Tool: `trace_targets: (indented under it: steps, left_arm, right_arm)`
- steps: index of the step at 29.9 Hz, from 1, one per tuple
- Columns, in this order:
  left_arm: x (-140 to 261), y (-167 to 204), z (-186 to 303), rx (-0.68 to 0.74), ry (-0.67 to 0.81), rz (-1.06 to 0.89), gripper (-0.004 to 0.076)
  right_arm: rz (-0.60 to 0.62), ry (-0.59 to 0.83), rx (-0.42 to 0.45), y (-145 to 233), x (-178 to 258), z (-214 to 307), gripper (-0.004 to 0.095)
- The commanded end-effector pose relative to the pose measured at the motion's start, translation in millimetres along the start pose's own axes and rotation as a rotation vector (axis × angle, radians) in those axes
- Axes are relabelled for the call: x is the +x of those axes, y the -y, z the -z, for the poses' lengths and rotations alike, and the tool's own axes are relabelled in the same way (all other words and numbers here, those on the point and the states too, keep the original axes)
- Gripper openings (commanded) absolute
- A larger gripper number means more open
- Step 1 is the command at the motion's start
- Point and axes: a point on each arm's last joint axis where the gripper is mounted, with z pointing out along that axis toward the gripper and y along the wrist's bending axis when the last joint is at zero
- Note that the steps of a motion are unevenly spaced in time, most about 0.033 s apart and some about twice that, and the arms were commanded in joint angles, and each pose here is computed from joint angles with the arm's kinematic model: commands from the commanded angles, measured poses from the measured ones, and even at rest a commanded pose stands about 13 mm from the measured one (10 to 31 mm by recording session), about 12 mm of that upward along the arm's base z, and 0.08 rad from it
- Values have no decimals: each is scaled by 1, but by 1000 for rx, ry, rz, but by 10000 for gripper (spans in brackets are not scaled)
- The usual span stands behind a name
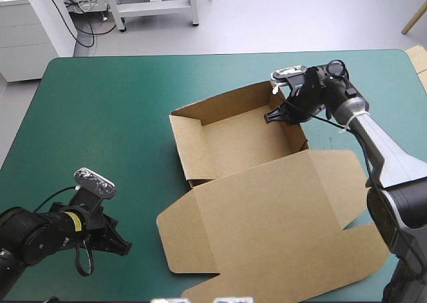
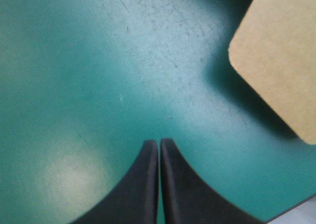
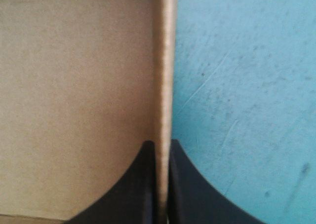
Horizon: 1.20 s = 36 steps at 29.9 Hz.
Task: Fold the box
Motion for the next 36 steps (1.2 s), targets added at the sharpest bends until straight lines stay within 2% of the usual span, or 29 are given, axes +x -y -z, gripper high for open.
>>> trace_targets:
  steps: [1, 5, 17, 23, 28, 31, 32, 34, 36]
  left_arm:
    - [-7, 1, 8, 12, 61, 17, -8]
    - [-5, 2, 8, 23, 47, 22, -8]
    - [-5, 4, 8, 42, 42, 24, -8]
    - [-5, 4, 8, 42, 41, 22, -8]
    - [-5, 3, 8, 40, 41, 27, -8]
    - [-5, 4, 8, 40, 40, 18, -8]
    - [-5, 4, 8, 40, 40, 18, -8]
    - [-5, 4, 8, 40, 40, 18, -8]
    - [-5, 3, 8, 38, 40, 17, -8]
  right_arm:
    - [-5, 179, 57, 22, -12, 64, -21]
    - [-17, 182, 116, 59, -4, 87, -22]
    - [-350, 169, 309, 189, 52, 117, -21]
    - [-455, 147, 355, 226, 77, 122, -17]
    - [-475, 102, 377, 248, 94, 116, 5]
    - [-502, 89, 378, 256, 98, 111, 114]
    - [-504, 85, 381, 257, 99, 110, 188]
    - [-509, 82, 378, 260, 100, 107, 366]
    - [-510, 85, 381, 260, 100, 107, 599]
